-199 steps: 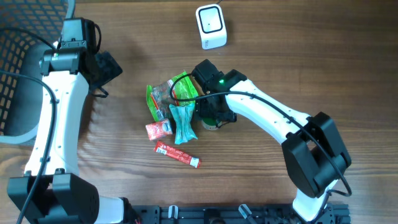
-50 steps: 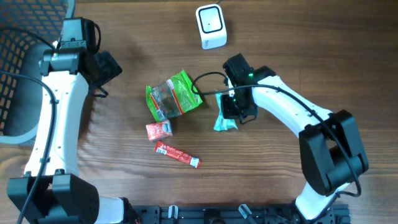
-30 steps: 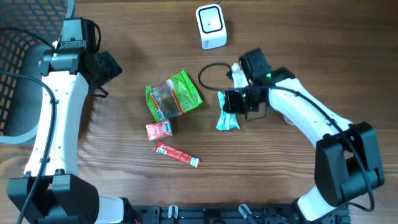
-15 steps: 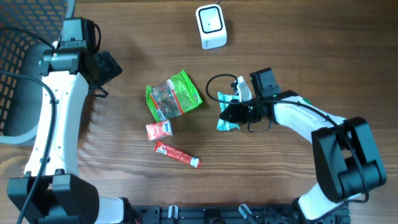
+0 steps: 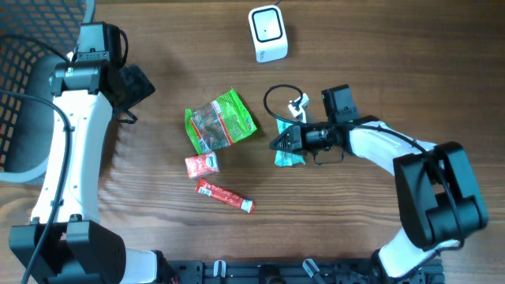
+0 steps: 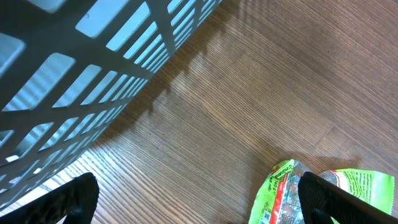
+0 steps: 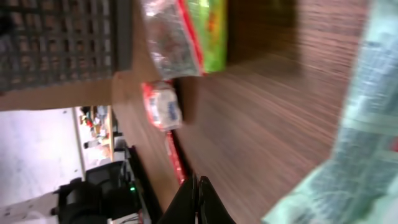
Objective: Scan the item barcode
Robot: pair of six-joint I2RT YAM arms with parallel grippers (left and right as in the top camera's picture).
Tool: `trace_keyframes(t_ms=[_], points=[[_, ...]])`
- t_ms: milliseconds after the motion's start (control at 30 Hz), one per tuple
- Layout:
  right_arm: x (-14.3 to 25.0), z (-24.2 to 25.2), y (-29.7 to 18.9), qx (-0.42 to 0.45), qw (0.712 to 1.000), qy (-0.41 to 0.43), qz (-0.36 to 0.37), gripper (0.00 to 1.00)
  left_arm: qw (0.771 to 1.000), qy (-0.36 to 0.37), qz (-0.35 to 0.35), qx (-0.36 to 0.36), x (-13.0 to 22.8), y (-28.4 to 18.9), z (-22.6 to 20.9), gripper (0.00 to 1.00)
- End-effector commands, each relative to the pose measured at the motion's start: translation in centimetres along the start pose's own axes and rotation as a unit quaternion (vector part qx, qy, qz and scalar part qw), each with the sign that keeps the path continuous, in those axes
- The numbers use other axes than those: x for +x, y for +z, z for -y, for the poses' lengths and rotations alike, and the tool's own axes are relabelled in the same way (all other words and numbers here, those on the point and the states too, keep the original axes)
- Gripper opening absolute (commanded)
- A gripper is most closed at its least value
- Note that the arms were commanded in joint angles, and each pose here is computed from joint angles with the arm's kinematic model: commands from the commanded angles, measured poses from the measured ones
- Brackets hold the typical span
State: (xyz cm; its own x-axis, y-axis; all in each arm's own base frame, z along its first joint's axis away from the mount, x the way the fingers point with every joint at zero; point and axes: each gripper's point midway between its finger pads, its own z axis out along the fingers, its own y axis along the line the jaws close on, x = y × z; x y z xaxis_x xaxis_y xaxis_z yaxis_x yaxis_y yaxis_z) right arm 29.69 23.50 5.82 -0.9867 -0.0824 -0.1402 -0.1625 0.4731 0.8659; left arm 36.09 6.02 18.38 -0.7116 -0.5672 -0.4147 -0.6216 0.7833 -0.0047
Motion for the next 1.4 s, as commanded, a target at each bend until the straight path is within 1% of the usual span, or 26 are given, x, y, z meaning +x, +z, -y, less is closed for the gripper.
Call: trace_keyframes(t_ms=[0,133,267,333,400,433,467,533,567,600,633,733,800,933,1000,1100,1200,1267,1367], points=[[-1.4,-1.3,-1.9,-0.018,0.999,-0.018,0.022,0.04,1.000,-0.003,0.009,-0.001,-0.5,-0.4,-0.3,1.00],[-1.3,2.3,-3.3,0.047,0.998,0.021,0.042,0.04,1.000,-0.003,0.009,-0.001,-0.5,-0.4,-0.3,1.00],[0.4,5.8,-3.3,0.121,0.990,0.053,0.040,0.04,1.000,-0.003,0.009,-0.001,-0.5,-0.4,-0.3,1.00],[1.7,8.1,-3.5,0.167,0.982,0.076,0.039,0.04,1.000,-0.003,0.009,-0.001,-0.5,-0.4,-0.3,1.00],[2.8,11.4,-4.8,0.261,0.955,0.131,0.048,0.04,1.000,-0.003,0.009,-0.001,-0.5,-0.4,-0.3,1.00],[3.0,12.0,-5.2,0.280,0.949,0.139,0.051,0.04,1.000,-0.003,0.009,-0.001,-0.5,-0.4,-0.3,1.00],[2.9,11.9,-5.1,0.278,0.950,0.131,0.049,0.04,1.000,-0.003,0.009,-0.001,-0.5,-0.4,-0.3,1.00],[2.4,9.9,-4.3,0.224,0.969,0.100,0.034,0.04,1.000,-0.003,0.009,-0.001,-0.5,-0.4,-0.3,1.00],[1.6,6.9,-3.5,0.149,0.987,0.057,0.021,0.04,1.000,-0.003,0.009,-0.001,-0.5,-0.4,-0.3,1.00],[0.8,4.1,-3.3,0.085,0.996,0.027,0.016,0.04,1.000,-0.003,0.009,-0.001,-0.5,-0.4,-0.3,1.00],[0.2,2.3,-3.4,0.051,0.999,0.011,0.017,0.04,1.000,-0.003,0.009,-0.001,-0.5,-0.4,-0.3,1.00],[-0.1,1.5,-3.7,0.043,0.999,-0.016,0.021,0.04,1.000,-0.003,0.009,-0.001,-0.5,-0.4,-0.3,1.00],[0.0,2.1,-3.5,0.050,0.998,-0.026,0.017,0.04,1.000,-0.003,0.009,-0.001,-0.5,-0.4,-0.3,1.00],[0.2,3.7,-3.0,0.056,0.998,-0.012,0.011,0.04,1.000,-0.003,0.009,-0.001,-0.5,-0.4,-0.3,1.00],[0.6,5.4,-2.7,0.076,0.997,-0.001,0.003,0.04,1.000,-0.003,0.009,-0.001,-0.5,-0.4,-0.3,1.00],[1.4,9.0,-2.5,0.098,0.994,0.043,-0.004,0.04,1.000,-0.003,0.009,-0.001,-0.5,-0.4,-0.3,1.00],[3.5,12.6,-1.3,0.081,0.989,0.122,-0.030,0.04,1.000,-0.003,0.009,-0.001,-0.5,-0.4,-0.3,1.00],[4.4,13.4,-0.9,0.064,0.985,0.153,-0.039,0.04,1.000,-0.003,0.009,-0.001,-0.5,-0.4,-0.3,1.00],[4.1,13.2,-1.4,0.065,0.985,0.154,-0.034,0.06,1.000,-0.003,0.009,-0.001,-0.5,-0.4,-0.3,1.00]])
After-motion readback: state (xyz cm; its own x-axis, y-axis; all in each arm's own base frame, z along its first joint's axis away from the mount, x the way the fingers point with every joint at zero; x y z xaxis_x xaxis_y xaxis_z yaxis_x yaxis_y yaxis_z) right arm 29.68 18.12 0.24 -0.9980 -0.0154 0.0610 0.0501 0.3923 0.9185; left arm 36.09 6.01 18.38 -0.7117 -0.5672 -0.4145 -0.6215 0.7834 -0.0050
